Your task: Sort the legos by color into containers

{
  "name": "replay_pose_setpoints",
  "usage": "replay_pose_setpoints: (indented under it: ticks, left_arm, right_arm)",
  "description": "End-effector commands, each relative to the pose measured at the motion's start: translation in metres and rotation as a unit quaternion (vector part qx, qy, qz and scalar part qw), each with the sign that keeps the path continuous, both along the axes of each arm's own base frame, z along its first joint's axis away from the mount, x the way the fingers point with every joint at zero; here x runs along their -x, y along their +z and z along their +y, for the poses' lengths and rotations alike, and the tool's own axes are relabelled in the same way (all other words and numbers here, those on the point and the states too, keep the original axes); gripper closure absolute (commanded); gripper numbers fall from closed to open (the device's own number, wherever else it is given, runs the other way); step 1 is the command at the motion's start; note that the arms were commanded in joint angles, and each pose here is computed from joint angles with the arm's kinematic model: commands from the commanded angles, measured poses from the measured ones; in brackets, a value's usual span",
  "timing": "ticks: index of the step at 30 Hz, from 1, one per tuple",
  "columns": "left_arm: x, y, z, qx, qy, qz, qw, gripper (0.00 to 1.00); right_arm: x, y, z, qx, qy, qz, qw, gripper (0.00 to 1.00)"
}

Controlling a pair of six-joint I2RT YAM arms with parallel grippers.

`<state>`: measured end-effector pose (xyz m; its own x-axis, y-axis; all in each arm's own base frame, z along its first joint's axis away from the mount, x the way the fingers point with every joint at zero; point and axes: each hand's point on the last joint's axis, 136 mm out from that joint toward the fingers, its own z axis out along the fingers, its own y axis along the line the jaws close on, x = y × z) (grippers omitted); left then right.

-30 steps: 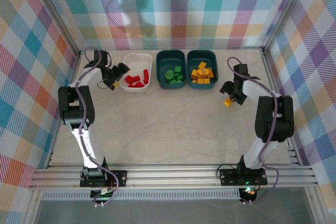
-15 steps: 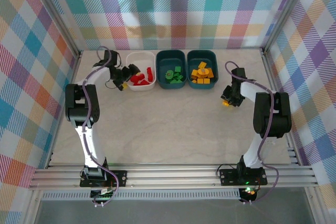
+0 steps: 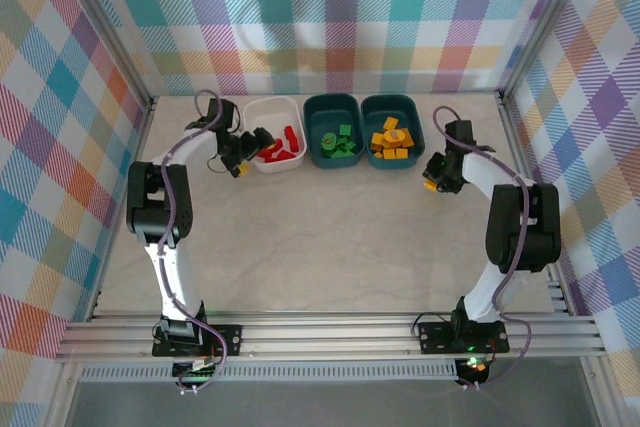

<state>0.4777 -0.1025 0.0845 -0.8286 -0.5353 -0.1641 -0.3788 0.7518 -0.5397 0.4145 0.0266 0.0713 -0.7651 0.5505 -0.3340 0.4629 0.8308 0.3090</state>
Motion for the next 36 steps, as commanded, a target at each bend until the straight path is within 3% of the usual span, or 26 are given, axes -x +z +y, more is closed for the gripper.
replay_pose_setpoints:
  ticks: [1, 6, 10, 14, 16, 20, 24, 27, 29, 32, 33, 36]
  left_arm:
    - [0.011, 0.049, 0.019, -0.038, 0.017, -0.051, 0.998, 0.02]
    - [0.039, 0.075, 0.035, -0.075, 0.034, -0.084, 0.993, 0.0]
    - [0.064, 0.096, 0.027, -0.053, 0.01, -0.109, 0.993, 0.0]
    - [0.086, 0.124, 0.027, -0.061, 0.009, -0.166, 0.984, 0.0]
    - [0.095, 0.135, 0.031, -0.079, 0.018, -0.193, 0.978, 0.0]
    - [0.114, 0.152, 0.047, -0.103, 0.077, -0.232, 0.964, 0.0]
    - [0.136, 0.16, 0.063, -0.098, 0.171, -0.254, 0.947, 0.0]
    - [0.154, 0.157, 0.071, -0.112, 0.215, -0.269, 0.932, 0.0]
    - [0.164, 0.15, 0.08, -0.152, 0.234, -0.263, 0.923, 0.0]
    - [0.163, 0.129, 0.08, -0.204, 0.207, -0.268, 0.918, 0.0]
    - [0.161, 0.123, 0.08, -0.22, 0.195, -0.278, 0.915, 0.0]
    - [0.155, 0.111, 0.088, -0.271, 0.19, -0.315, 0.889, 0.0]
  right_arm:
    - [-0.031, 0.054, 0.02, -0.018, 0.03, -0.076, 0.996, 0.73]
    - [-0.078, 0.066, 0.055, -0.03, 0.08, -0.086, 0.993, 0.7]
    - [-0.103, 0.065, 0.07, -0.053, 0.095, -0.082, 0.991, 0.65]
    - [-0.114, 0.082, 0.09, -0.069, 0.133, -0.097, 0.984, 0.37]
    - [-0.11, 0.093, 0.09, -0.056, 0.141, -0.109, 0.982, 0.29]
    - [-0.081, 0.124, 0.084, -0.046, 0.144, -0.152, 0.977, 0.18]
    - [-0.024, 0.163, 0.081, -0.042, 0.162, -0.239, 0.956, 0.0]
    - [0.025, 0.159, 0.082, -0.044, 0.16, -0.286, 0.944, 0.0]
    - [0.045, 0.147, 0.069, -0.011, 0.139, -0.308, 0.941, 0.0]
    - [0.062, 0.129, 0.043, 0.07, 0.113, -0.308, 0.942, 0.0]
    - [0.067, 0.121, 0.025, 0.094, 0.07, -0.286, 0.951, 0.0]
    - [0.08, 0.117, -0.008, 0.157, 0.008, -0.294, 0.943, 0.0]
